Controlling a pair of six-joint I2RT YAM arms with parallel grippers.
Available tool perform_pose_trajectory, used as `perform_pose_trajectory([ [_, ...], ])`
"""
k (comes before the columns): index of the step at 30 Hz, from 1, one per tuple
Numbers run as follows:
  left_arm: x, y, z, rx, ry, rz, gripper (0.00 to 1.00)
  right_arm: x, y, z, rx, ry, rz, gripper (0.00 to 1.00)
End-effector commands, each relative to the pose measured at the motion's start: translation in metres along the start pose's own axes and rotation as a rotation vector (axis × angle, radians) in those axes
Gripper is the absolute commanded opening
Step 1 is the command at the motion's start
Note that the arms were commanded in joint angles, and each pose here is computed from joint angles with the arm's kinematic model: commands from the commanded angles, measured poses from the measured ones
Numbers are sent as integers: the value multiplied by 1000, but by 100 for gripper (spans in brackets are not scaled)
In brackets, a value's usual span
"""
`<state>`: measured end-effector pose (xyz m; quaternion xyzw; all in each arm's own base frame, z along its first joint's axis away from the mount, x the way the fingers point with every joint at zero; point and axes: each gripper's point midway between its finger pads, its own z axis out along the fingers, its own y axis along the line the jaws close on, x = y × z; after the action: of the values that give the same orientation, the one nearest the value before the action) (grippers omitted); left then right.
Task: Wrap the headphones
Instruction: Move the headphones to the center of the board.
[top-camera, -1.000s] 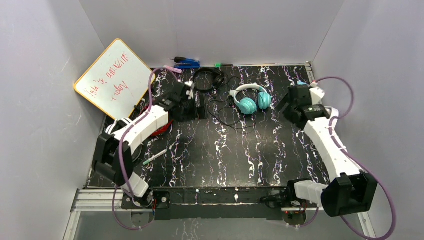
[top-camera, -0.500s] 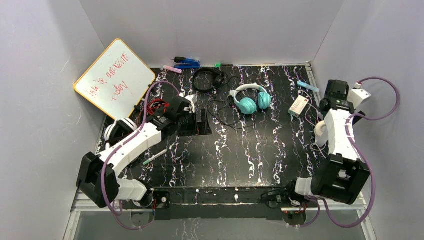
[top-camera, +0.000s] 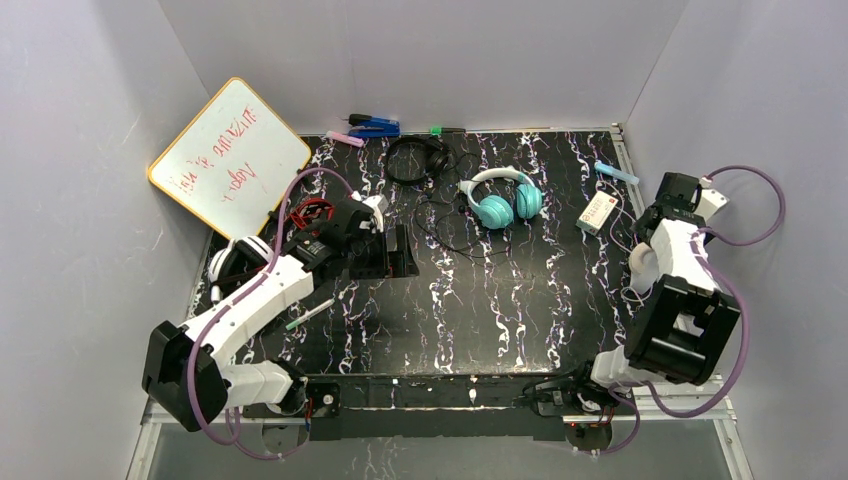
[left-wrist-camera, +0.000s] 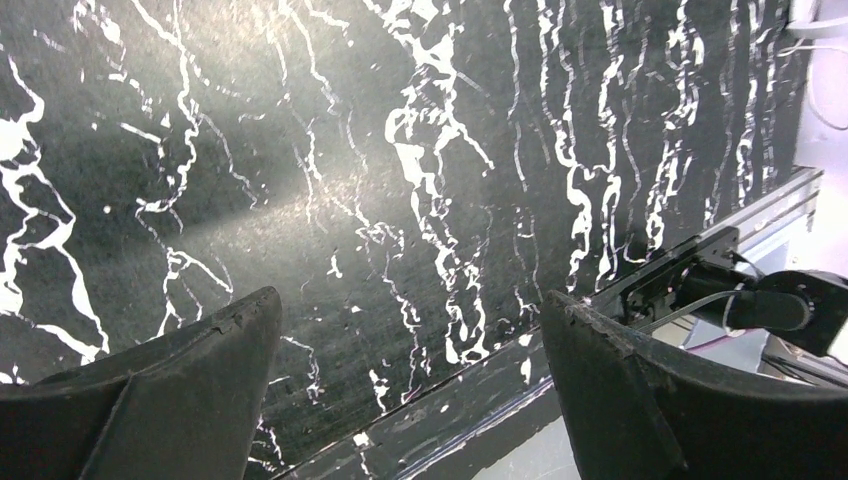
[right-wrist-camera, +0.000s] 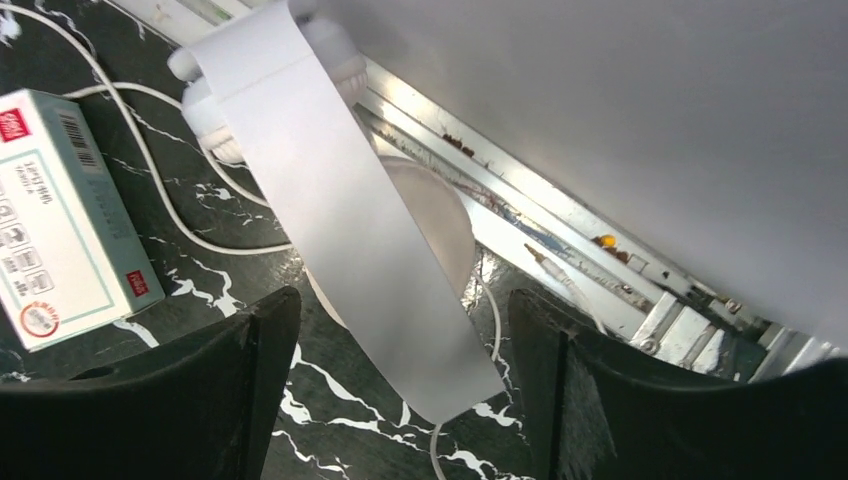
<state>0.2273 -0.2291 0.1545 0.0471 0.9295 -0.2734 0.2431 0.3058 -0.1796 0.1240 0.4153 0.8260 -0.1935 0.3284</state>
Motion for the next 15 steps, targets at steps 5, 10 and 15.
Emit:
perform_pose_trajectory([
  [5,11,15,-7,-53,4,0,98,18,12,18,-17,82,14,45],
  [10,4,14,-14,-69,-12,28,98,20,56,-37,-205,23,-52,11],
  [15,1,11,-21,-61,-20,48,98,61,103,-116,-288,-44,-254,16],
])
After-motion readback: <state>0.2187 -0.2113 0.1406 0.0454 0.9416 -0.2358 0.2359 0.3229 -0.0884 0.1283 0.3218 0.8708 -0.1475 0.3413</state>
